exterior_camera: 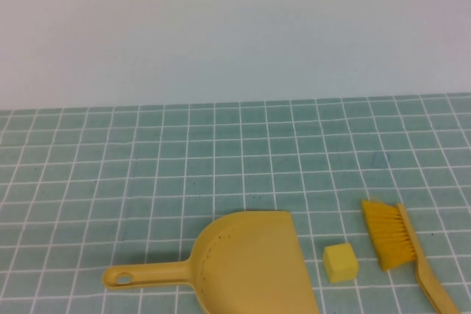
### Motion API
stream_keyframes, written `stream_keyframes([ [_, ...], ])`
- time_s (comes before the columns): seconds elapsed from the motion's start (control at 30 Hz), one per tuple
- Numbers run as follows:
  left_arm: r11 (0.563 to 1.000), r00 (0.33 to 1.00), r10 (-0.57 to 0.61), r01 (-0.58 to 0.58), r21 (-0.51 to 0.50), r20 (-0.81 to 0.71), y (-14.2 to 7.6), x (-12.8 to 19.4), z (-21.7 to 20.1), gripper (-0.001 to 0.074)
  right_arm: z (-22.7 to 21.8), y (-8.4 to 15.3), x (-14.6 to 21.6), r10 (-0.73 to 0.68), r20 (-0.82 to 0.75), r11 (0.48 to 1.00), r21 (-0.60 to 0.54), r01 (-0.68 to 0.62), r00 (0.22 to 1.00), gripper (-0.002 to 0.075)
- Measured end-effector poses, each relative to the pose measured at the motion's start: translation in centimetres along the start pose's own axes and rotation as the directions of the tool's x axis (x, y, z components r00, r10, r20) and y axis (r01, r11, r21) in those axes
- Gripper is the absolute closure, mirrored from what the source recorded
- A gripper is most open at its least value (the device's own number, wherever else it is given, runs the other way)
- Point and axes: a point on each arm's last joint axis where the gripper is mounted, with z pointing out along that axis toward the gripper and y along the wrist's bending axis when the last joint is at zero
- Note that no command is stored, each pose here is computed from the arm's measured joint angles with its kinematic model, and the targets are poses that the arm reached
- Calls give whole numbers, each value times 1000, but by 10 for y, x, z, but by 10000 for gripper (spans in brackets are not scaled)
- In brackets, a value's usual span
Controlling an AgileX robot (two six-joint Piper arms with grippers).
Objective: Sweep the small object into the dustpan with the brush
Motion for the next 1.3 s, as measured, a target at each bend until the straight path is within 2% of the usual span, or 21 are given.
stream_keyframes([
  [0.1, 993, 994, 111, -110, 36, -20, -19, -12, -2, 737, 10, 6, -21, -95, -104, 995, -28, 92, 990, 727],
  [0.23, 973, 974, 225, -223, 64, -25, -41, -30, -5, 737, 33, 6, -26, -127, -326, 992, -17, 128, 937, 727],
  [0.37, 932, 919, 361, -359, 43, -161, -55, -37, 5, 737, 61, 2, -7, -105, -587, 991, 2, 130, 803, 727],
  [0.47, 884, 851, 462, -463, 60, -249, -67, -45, 14, 737, 73, 0, 13, -71, -713, 993, 16, 117, 698, 727],
  [0.6, 881, 825, 462, -469, 62, -326, -81, -54, 26, 737, 75, -1, 27, -49, -778, 994, 25, 109, 626, 727],
  [0.9, 904, 839, 417, -422, 68, -349, -85, -53, 29, 737, 75, 5, 27, 96, -778, 995, 95, -35, 621, 727],
  [1.03, 909, 845, 409, -411, 70, -344, -85, -54, 29, 737, 73, 9, 29, 169, -792, 986, 130, -108, 586, 727],
  [1.13, 922, 841, 374, -383, 59, -391, -83, -49, 36, 737, 72, 10, 38, 139, -843, 990, 107, -91, 519, 727],
  [1.23, 915, 779, 362, -402, 37, -512, -74, -37, 50, 737, 74, 10, 58, 93, -912, 995, 70, -73, 398, 727],
  [1.3, 908, 721, 351, -419, 27, -597, -67, -28, 61, 738, 77, 11, 73, 48, -956, 997, 28, -76, 290, 727],
])
